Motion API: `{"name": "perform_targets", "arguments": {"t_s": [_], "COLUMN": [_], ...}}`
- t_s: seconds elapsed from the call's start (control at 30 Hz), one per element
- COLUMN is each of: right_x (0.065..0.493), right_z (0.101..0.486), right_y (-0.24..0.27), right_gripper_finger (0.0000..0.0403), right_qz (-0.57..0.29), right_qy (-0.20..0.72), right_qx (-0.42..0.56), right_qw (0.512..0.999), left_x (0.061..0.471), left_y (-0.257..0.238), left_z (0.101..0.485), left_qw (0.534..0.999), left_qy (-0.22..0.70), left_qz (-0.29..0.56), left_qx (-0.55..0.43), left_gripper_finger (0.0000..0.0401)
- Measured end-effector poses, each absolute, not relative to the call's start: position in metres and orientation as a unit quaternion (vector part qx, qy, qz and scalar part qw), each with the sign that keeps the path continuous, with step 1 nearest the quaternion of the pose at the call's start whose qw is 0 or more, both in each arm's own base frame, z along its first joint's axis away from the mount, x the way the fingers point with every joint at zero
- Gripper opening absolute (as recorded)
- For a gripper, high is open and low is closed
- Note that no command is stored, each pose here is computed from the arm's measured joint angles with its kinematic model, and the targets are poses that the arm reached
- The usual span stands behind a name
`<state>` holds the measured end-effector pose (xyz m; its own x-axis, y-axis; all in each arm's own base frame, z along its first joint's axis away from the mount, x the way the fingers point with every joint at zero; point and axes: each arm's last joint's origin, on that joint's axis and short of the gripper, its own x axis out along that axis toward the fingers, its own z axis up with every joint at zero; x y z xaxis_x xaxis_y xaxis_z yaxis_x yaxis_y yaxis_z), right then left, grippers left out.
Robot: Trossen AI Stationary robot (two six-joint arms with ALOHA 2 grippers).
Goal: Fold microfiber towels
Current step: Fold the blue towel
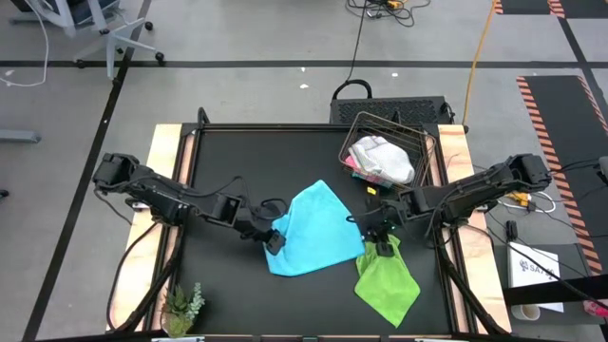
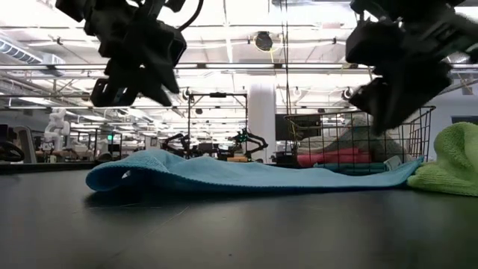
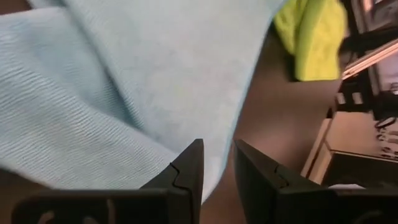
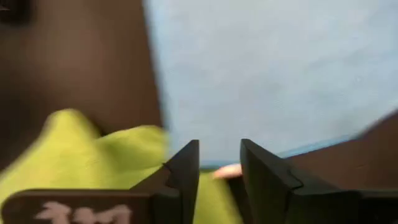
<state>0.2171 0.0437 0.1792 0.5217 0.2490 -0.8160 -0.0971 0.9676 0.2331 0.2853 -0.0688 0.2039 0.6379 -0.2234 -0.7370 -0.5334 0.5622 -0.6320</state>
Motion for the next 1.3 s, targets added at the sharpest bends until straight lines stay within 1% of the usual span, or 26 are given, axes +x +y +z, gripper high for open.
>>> {"name": "perform_targets", "arguments": {"t_s": [0.07,0.13,0.23,0.33,0.47,0.67,0.8,0.9,1.1,1.2,1.3], "right_x": [0.221,0.227,0.235,0.243,0.258,0.281,0.286,0.284,0.265,0.261,0.26], "right_z": [0.181,0.185,0.19,0.186,0.168,0.134,0.114,0.104,0.095,0.099,0.105], "right_y": [0.04,0.035,0.028,0.023,0.019,0.017,0.017,0.019,0.033,0.04,0.043], "right_gripper_finger": [0.0121,0.0129,0.0131,0.0127,0.0106,0.0056,0.0023,0.0005,0.0002,0.0001,0.0001], "right_qz": [0.078,0.058,0.037,0.026,0.017,0.013,0.005,0.026,0.088,0.11,0.114], "right_qy": [0.455,0.421,0.38,0.37,0.376,0.371,0.39,0.423,0.521,0.53,0.521], "right_qx": [0.034,0.011,0.019,0.024,0.026,0.031,0.053,0.084,0.119,0.128,0.124], "right_qw": [0.886,0.905,0.924,0.928,0.926,0.928,0.919,0.902,0.841,0.831,0.837], "left_x": [0.283,0.28,0.278,0.278,0.279,0.281,0.281,0.281,0.28,0.28,0.28], "left_y": [-0.068,-0.065,-0.061,-0.056,-0.049,-0.04,-0.037,-0.036,-0.037,-0.038,-0.039], "left_z": [0.201,0.199,0.197,0.196,0.197,0.197,0.197,0.197,0.197,0.197,0.196], "left_qw": [0.78,0.782,0.785,0.788,0.796,0.796,0.797,0.797,0.795,0.792,0.78], "left_qy": [0.424,0.426,0.416,0.397,0.371,0.356,0.352,0.353,0.355,0.359,0.368], "left_qz": [0.117,0.147,0.191,0.223,0.255,0.279,0.286,0.286,0.286,0.285,0.276], "left_qx": [-0.445,-0.431,-0.418,-0.413,-0.404,-0.403,-0.398,-0.398,-0.401,-0.404,-0.424], "left_gripper_finger": [0.0086,0.0086,0.0086,0.0086,0.0086,0.0086,0.0086,0.0086,0.0086,0.0086,0.0086]}}
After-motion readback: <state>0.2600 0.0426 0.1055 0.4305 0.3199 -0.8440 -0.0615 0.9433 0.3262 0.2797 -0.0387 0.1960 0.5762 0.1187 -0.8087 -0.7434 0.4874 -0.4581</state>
